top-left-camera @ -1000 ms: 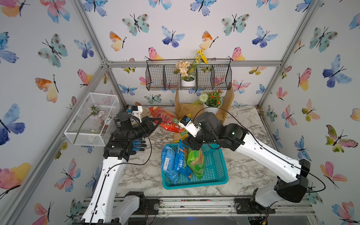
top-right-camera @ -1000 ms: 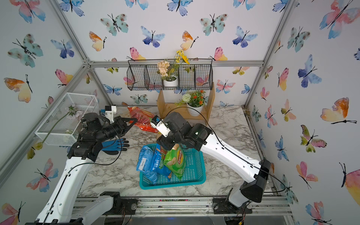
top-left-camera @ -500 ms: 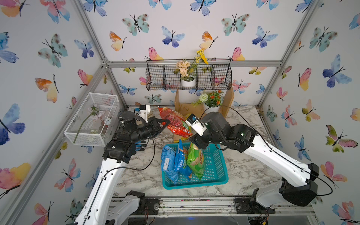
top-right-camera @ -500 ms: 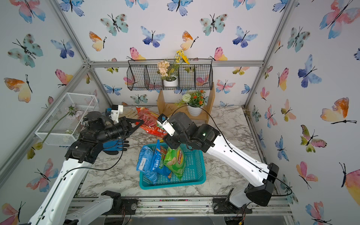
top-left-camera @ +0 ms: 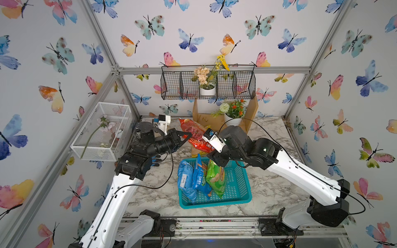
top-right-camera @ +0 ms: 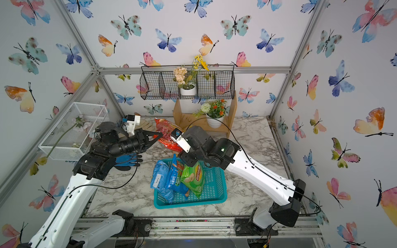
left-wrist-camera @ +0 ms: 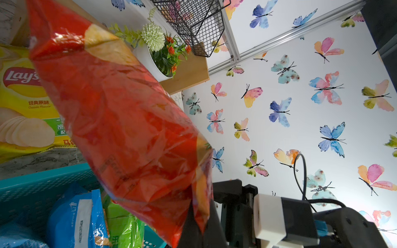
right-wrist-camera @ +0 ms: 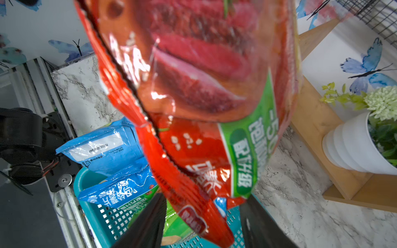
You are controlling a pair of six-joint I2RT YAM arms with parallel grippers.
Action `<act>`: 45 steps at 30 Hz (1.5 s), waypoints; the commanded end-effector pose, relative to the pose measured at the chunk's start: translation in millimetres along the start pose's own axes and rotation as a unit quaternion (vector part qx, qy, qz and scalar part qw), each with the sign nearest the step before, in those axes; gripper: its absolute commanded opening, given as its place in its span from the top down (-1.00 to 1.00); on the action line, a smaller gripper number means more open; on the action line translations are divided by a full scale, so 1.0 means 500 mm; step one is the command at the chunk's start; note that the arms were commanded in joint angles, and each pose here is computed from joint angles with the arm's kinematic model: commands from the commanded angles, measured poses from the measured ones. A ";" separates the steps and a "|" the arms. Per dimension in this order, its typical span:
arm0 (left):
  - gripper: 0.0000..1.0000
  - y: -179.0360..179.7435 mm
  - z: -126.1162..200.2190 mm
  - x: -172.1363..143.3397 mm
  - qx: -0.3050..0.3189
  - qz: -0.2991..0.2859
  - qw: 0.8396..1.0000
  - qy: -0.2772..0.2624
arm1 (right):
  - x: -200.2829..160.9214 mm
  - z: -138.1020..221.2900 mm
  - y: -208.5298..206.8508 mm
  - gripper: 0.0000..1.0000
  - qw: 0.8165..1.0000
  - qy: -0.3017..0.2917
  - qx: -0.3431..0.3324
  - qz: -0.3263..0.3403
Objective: Put the potato chips into the basket
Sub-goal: Pick up the potato chip from the center of the board, then place the potato chip in the basket.
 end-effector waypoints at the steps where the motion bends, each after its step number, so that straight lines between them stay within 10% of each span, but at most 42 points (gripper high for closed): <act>1: 1.00 -0.018 0.003 0.009 -0.012 -0.013 1.000 -0.019 | 0.008 0.002 -0.003 0.00 1.000 -0.001 -0.014 0.002; 9: 0.79 -0.026 -0.008 0.019 -0.016 -0.012 1.000 -0.019 | 0.005 0.030 -0.005 0.93 1.000 -0.025 -0.014 -0.011; 17: -0.59 -0.068 -0.009 0.044 -0.027 -0.031 0.998 -0.040 | 0.021 0.089 -0.016 0.96 0.995 -0.079 -0.022 -0.052; 45: -0.66 0.015 0.031 0.016 0.071 -0.075 0.991 -0.083 | 0.056 0.139 -0.066 0.96 0.946 -0.150 -0.083 -0.276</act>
Point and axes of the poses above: each gripper's point midway between its finger pads, its own z axis back along the fingers, its own y axis along the line the jaws close on, x = y × z, the point moved 6 cm from there along z, back along the fingers, and after that the axes turned 6 degrees about z, right-handed, at the moved point
